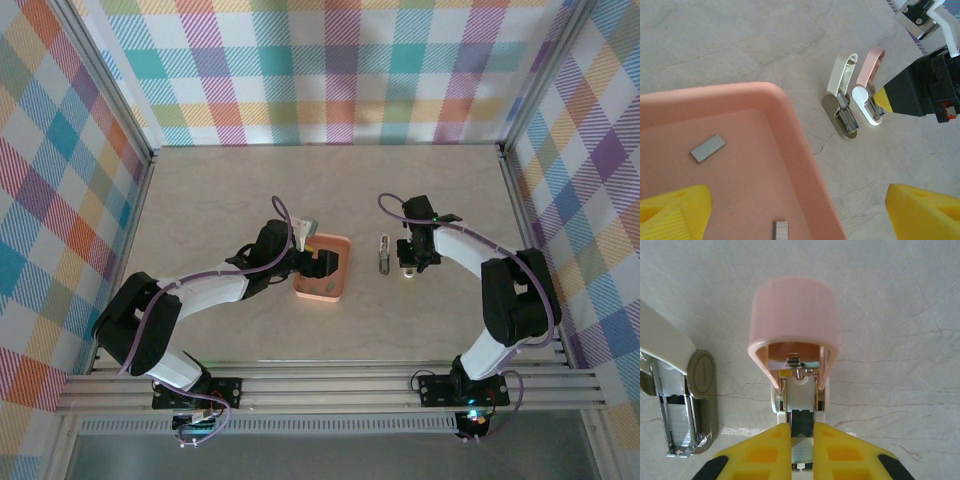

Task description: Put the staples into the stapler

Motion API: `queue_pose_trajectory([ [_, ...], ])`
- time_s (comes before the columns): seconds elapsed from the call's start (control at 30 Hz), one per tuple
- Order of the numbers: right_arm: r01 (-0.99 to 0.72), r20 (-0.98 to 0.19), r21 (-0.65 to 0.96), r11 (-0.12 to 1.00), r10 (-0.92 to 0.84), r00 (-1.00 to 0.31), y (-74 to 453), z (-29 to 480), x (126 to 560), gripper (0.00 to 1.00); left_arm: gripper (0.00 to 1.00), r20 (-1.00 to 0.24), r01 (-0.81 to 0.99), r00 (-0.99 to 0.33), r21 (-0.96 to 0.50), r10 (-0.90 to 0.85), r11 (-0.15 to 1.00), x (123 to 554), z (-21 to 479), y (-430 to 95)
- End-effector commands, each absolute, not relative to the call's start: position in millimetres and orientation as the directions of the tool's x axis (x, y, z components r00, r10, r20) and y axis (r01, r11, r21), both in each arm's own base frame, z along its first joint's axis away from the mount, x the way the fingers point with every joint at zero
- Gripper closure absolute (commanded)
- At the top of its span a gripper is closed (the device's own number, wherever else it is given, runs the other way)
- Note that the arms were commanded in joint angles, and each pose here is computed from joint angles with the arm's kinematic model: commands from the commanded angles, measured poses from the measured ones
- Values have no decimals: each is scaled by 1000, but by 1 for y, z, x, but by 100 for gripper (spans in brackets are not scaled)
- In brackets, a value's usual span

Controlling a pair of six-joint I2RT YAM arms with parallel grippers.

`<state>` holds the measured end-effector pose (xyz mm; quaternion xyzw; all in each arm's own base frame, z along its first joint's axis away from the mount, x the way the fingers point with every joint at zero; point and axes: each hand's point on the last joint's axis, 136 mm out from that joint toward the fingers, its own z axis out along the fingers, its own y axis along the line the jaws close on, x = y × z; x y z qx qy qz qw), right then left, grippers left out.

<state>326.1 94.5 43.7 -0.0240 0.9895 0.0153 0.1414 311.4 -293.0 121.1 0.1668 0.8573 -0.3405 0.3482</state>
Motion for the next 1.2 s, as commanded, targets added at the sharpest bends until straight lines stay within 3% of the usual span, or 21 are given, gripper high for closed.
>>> queue_pose_trajectory([
  [0.0, -53, -267, 16, 998, -47, -962, 92, 41, 323, 87, 10, -724, 553, -687, -459, 68, 695, 308, 123, -299],
  [1.17, -47, -282, 39, 998, -34, -959, 96, 47, 327, 76, 10, -726, 555, -684, -457, 69, 696, 307, 123, -298],
])
